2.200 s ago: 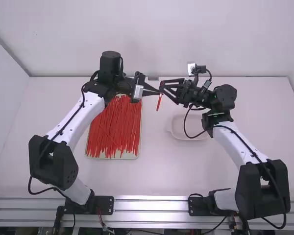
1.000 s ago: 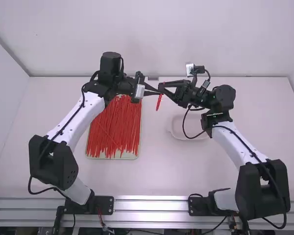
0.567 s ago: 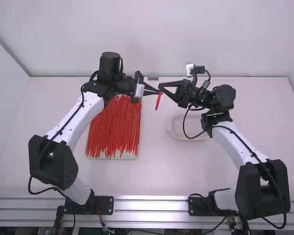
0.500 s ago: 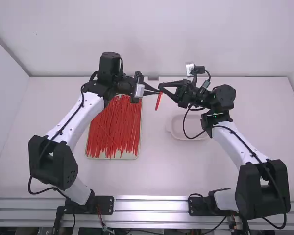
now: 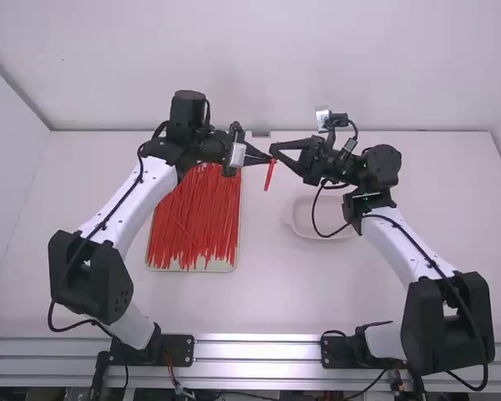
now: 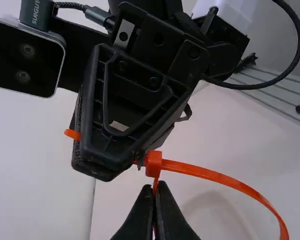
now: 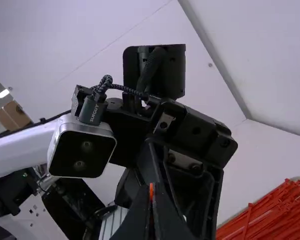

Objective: Fasten the cable tie

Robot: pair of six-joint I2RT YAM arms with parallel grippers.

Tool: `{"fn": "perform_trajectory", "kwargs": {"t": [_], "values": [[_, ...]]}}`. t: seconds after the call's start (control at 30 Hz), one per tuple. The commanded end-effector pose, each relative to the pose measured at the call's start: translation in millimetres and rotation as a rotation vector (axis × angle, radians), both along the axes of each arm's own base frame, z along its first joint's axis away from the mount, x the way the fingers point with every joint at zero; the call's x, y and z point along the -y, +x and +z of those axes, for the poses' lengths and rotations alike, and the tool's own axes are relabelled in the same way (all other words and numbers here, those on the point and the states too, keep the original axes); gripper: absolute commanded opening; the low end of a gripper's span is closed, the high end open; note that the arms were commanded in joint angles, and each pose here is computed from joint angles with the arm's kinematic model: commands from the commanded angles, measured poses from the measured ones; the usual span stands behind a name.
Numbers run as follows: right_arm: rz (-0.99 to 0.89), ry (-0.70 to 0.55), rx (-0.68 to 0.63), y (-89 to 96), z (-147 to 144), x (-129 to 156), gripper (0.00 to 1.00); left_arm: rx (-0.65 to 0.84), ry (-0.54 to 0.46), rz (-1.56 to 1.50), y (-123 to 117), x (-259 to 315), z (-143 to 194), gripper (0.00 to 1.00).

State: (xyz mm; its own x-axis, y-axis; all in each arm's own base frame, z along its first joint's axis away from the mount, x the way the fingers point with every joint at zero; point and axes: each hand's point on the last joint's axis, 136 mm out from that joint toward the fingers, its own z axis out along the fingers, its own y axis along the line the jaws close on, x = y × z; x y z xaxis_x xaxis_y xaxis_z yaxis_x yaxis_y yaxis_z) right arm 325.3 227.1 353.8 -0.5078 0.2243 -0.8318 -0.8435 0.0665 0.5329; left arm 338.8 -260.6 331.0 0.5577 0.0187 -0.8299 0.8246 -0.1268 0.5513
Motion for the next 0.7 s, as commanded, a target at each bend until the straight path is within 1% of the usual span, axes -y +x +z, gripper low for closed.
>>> {"fn": "perform_trajectory", "kwargs": {"t": [0.0, 0.23, 0.37, 0.67], "values": [[-0.009, 0.012, 0.043, 0.2, 14, 0, 0.0, -0.026, -0.008, -0.024, -6, -1, 0, 0.02], [-0.015, 0.016, 0.064, 0.0, 15, -2, 0.0, -0.022, 0.014, -0.041, -15, 5, -11, 0.02], [-0.019, 0.014, 0.071, 0.7, 15, -2, 0.0, -0.041, 0.048, -0.015, -13, 9, -17, 0.02], [-0.006, 0.013, 0.07, -2.3, 15, -6, 0.0, -0.061, 0.049, -0.023, -16, 9, -18, 0.02]]}}
